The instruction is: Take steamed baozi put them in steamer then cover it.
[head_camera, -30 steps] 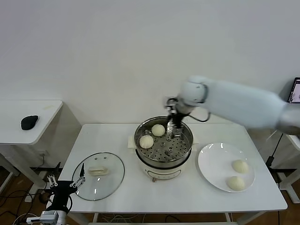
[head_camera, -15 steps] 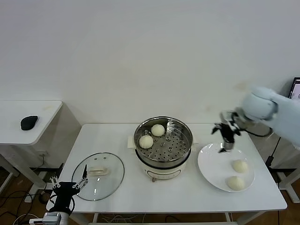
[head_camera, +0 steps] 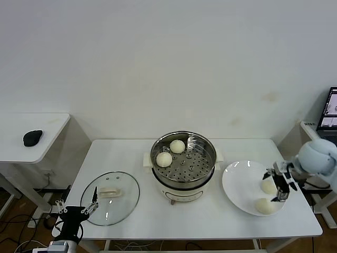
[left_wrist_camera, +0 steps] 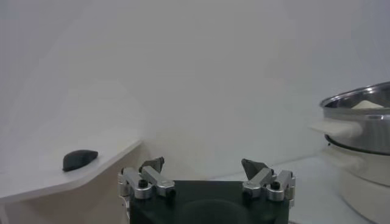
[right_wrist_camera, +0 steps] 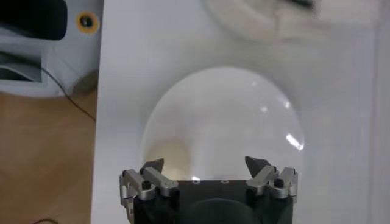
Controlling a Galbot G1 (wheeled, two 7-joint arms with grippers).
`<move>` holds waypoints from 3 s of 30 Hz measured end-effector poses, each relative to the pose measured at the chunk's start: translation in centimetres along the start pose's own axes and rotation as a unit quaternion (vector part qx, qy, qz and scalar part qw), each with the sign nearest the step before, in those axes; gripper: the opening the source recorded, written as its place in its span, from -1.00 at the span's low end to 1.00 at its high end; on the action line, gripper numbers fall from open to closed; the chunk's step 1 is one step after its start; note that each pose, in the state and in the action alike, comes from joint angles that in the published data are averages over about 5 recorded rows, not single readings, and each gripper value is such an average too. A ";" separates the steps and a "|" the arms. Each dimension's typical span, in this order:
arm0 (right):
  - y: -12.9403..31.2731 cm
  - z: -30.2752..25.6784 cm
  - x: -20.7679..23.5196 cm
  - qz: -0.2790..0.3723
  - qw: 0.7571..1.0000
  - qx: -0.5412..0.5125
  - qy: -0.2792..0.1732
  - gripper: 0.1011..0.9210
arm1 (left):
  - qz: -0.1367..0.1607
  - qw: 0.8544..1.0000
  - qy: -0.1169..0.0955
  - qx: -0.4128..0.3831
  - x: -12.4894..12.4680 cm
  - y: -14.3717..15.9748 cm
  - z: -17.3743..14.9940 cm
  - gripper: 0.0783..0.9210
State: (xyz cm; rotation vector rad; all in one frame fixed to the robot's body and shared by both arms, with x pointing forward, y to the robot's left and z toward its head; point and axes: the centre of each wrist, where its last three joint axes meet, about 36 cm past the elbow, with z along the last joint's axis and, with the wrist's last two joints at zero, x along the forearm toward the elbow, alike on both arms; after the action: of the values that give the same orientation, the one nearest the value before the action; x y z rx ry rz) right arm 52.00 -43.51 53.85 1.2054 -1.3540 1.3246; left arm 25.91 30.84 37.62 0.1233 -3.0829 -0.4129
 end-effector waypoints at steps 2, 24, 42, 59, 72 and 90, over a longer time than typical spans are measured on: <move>0.2 0.3 -0.9 -0.004 1.000 -0.002 0.002 0.76 | 0.000 1.000 0.000 0.000 0.0 -0.1 0.0 0.77; -0.5 0.6 -7.4 -0.026 0.999 -0.028 0.003 0.50 | -0.007 1.000 0.007 -0.003 -0.1 0.3 0.7 0.77; -1.7 0.7 -5.6 -0.022 0.999 -0.036 -0.001 0.14 | -0.006 1.000 0.005 -0.005 -0.5 0.5 0.7 0.77; -9.9 -2.2 6.8 0.078 0.995 -0.028 -0.055 0.15 | -0.006 1.000 0.001 -0.004 -0.5 1.1 0.3 0.77; -15.3 -15.9 13.0 0.121 0.981 0.108 -0.106 0.16 | -0.017 1.000 -0.002 0.000 -0.7 1.5 0.2 0.77; -14.7 -28.9 6.1 0.058 0.916 0.383 -0.103 0.17 | -0.032 0.999 -0.002 0.000 -0.6 2.0 0.4 0.77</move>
State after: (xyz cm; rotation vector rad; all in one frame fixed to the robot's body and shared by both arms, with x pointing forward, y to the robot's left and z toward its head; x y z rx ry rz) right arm 64.25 -14.62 63.93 1.8415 -1.0697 1.9538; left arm 26.36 32.92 37.78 0.2214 -3.0889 -0.4167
